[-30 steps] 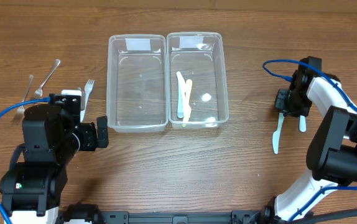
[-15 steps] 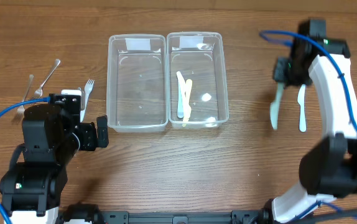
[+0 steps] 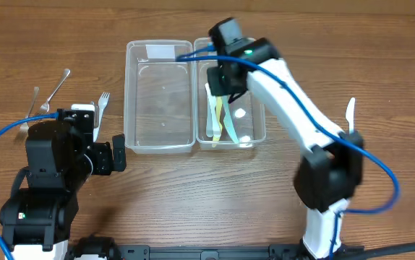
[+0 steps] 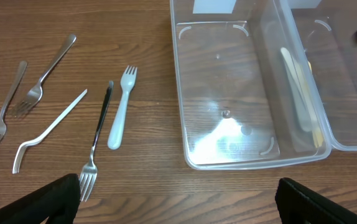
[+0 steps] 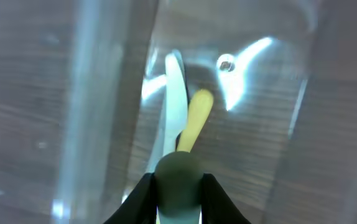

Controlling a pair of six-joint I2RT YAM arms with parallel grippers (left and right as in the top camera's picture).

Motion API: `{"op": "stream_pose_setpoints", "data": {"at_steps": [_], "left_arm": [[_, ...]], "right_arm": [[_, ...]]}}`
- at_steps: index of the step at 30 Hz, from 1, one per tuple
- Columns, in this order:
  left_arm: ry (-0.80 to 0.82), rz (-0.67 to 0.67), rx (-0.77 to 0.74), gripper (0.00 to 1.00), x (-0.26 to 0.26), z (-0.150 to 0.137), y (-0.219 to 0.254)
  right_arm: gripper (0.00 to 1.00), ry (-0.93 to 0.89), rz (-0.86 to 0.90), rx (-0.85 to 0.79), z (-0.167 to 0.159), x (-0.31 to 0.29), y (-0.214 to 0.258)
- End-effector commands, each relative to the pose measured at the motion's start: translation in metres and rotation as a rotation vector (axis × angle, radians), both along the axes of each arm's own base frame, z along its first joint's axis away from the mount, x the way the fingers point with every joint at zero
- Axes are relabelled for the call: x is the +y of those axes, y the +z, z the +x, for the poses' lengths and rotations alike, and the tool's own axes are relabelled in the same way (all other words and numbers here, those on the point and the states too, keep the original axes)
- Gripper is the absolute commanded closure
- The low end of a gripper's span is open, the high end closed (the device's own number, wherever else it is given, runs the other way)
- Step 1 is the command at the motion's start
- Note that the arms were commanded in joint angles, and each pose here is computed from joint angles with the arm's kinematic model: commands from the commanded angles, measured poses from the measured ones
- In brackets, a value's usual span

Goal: Pack container
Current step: 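Place the light-blue knife into the right container and release, then grasp the light-blue plastic spoon with the right gripper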

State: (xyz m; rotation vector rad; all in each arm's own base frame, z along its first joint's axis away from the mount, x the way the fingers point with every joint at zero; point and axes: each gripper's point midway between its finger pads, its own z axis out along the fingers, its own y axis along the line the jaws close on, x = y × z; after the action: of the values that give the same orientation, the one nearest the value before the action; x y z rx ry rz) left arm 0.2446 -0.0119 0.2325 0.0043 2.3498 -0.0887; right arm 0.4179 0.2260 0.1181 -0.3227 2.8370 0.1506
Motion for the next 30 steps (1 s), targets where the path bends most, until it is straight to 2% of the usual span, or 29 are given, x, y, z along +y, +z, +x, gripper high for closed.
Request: {"op": "stream_pose_setpoints", "data": {"at_steps": [1,2,3,4,5,8,12,14,16,18,20,24,30], "left_arm": [[0.002,-0.022,-0.03,0.0,-0.002,0.002,0.011],[0.002,-0.022,-0.03,0.0,-0.002,0.002,0.011],[0.002,-0.022,-0.03,0.0,-0.002,0.002,0.011],[0.002,-0.022,-0.031,0.0,-0.002,0.002,0.011],[0.002,-0.022,-0.03,0.0,-0.002,0.002,0.011],[0.002,-0.022,-0.022,0.0,-0.002,0.001,0.01],[0.001,-0.02,-0.027,0.0,-0.002,0.001,0.011],[0.0,-0.019,-0.03,0.0,-0.002,0.002,0.011],[0.0,-0.019,-0.03,0.0,-0.002,0.002,0.011],[0.0,-0.019,-0.03,0.0,-0.002,0.002,0.011],[0.0,-0.019,-0.03,0.0,-0.002,0.002,0.011],[0.0,-0.019,-0.031,0.0,-0.002,0.002,0.011],[0.0,-0.019,-0.031,0.0,-0.002,0.002,0.011]], "right_arm": [[0.75,-0.01,-0.02,0.035,0.002,0.0,-0.023],[0.67,-0.01,-0.02,0.034,0.003,0.001,-0.024],[0.53,-0.01,-0.016,0.029,0.004,0.001,-0.023],[0.44,-0.01,-0.009,0.016,0.007,0.003,-0.019],[0.41,-0.009,-0.006,0.008,0.008,0.003,-0.016],[0.4,-0.02,-0.025,-0.031,0.014,-0.004,0.007],[0.39,-0.139,-0.022,-0.141,0.029,-0.041,0.082],[0.37,-0.228,0.001,-0.203,0.032,-0.083,0.128],[0.33,-0.317,0.006,-0.235,0.029,-0.128,0.154],[0.21,-0.457,-0.01,-0.234,0.014,-0.194,0.173],[0.04,-0.575,-0.014,-0.199,-0.003,-0.246,0.178],[0.02,-0.765,0.002,-0.078,-0.035,-0.323,0.158],[0.01,-0.801,-0.052,0.108,-0.069,-0.374,0.093]]}}
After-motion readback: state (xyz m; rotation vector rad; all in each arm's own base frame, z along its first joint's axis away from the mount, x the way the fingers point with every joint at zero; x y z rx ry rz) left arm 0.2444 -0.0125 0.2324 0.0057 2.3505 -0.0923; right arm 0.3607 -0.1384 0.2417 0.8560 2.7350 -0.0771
